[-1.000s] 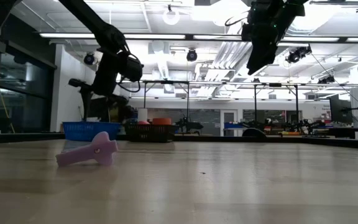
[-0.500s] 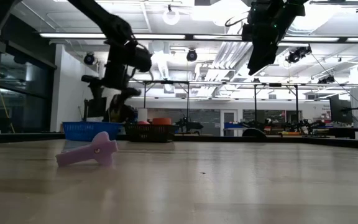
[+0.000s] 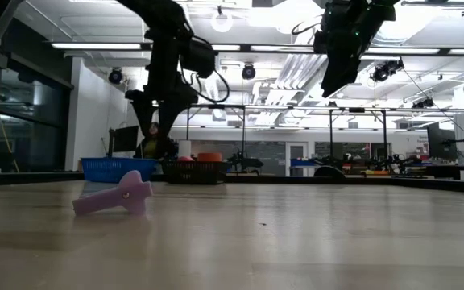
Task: Pick and place Stapler, Stapler remover, tape
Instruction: Put the purple staple remover into the blue bin
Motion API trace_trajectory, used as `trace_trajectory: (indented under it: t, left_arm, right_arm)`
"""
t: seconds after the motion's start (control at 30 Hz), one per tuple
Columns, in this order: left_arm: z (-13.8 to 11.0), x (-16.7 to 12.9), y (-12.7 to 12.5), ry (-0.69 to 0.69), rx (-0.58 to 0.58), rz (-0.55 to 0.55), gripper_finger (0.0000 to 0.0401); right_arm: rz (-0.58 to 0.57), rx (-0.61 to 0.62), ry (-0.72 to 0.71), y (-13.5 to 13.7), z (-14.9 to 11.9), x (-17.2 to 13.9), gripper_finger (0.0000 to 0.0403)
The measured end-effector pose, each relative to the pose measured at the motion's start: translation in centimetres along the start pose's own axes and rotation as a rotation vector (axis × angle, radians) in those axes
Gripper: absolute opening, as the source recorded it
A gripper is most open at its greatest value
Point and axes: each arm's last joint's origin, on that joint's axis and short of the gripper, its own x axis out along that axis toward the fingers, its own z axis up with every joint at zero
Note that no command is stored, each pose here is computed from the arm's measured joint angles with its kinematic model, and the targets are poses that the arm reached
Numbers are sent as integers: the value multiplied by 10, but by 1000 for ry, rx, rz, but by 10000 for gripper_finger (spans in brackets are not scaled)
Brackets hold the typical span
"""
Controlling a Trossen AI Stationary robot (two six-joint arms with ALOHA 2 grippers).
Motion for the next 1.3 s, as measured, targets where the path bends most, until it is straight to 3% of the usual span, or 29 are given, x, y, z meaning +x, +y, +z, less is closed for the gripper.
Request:
trace_trajectory:
  t: [0.2,0.47,0.7,0.97,1.3]
  left_arm:
    - [-30,-9,-44,94,173,-128,294]
    - [-75,-21,-98,78,375,-135,294]
    - [-108,-28,-130,39,415,-153,294]
    - [-159,-23,-164,14,582,-205,294]
    - [-214,-8,-200,-113,736,-354,294]
  right_arm:
    - [0,0,0,0,0,0,243]
    - [25,0,-9,1,0,0,243]
    - [48,-4,-30,1,2,0,243]
    - [50,-2,-31,1,2,0,243]
    - [52,1,-24,1,1,0,243]
